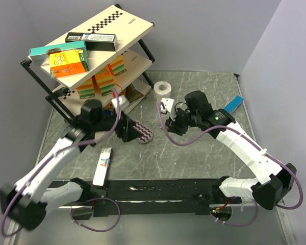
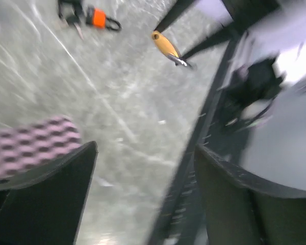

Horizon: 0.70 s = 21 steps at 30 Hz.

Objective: Lock with the key
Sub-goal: Lock the lock.

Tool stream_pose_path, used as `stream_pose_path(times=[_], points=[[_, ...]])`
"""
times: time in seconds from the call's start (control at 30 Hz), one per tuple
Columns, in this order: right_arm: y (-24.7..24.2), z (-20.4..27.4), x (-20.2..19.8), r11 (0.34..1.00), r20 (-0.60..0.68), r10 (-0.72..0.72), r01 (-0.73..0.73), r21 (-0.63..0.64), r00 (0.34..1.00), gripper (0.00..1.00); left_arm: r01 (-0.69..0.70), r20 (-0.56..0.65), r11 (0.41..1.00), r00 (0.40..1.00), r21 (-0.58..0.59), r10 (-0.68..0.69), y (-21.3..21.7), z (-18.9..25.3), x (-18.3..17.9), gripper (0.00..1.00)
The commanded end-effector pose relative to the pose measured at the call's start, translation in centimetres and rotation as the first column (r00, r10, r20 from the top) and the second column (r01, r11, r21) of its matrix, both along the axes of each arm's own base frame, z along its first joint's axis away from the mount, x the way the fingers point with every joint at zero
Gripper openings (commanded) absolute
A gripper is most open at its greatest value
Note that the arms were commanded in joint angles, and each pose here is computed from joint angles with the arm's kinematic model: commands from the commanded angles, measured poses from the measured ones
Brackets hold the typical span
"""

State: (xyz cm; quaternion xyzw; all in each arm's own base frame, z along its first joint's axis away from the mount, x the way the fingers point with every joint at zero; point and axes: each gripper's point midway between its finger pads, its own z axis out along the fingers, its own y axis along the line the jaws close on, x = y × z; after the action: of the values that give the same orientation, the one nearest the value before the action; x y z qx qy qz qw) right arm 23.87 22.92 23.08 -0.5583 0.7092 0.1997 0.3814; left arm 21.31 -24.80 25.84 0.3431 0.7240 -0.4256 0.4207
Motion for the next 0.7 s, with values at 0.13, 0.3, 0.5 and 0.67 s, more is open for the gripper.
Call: stream_pose_path(times=[0.13,0.3,0.5,0.67], points=[[-0.1,2.8,3.1,0.989,0.447,0.039,0.03,-0.148,0.894,0.0,-0.054,-0.479,0.969,0.875,-0.242,-0.071,-4.0,4.1,0.4,0.83],[0.6,2.6,2.7,0.978,0.488,0.068,0.039,-0.205,0.87,0.0,-0.081,-0.499,0.976,0.866,-0.202,-0.032,-5.0,2.9,0.8,0.73],[1.2,2.9,2.8,0.976,0.487,0.064,0.048,-0.213,0.871,0.0,-0.097,-0.531,0.98,0.848,-0.175,-0.011,-6.0,1.6,1.1,0.64],[1.6,3.1,2.6,0.976,0.49,0.073,0.039,-0.215,0.869,0.0,-0.096,-0.536,0.976,0.844,-0.196,-0.025,-6.6,1.9,1.5,0.54]])
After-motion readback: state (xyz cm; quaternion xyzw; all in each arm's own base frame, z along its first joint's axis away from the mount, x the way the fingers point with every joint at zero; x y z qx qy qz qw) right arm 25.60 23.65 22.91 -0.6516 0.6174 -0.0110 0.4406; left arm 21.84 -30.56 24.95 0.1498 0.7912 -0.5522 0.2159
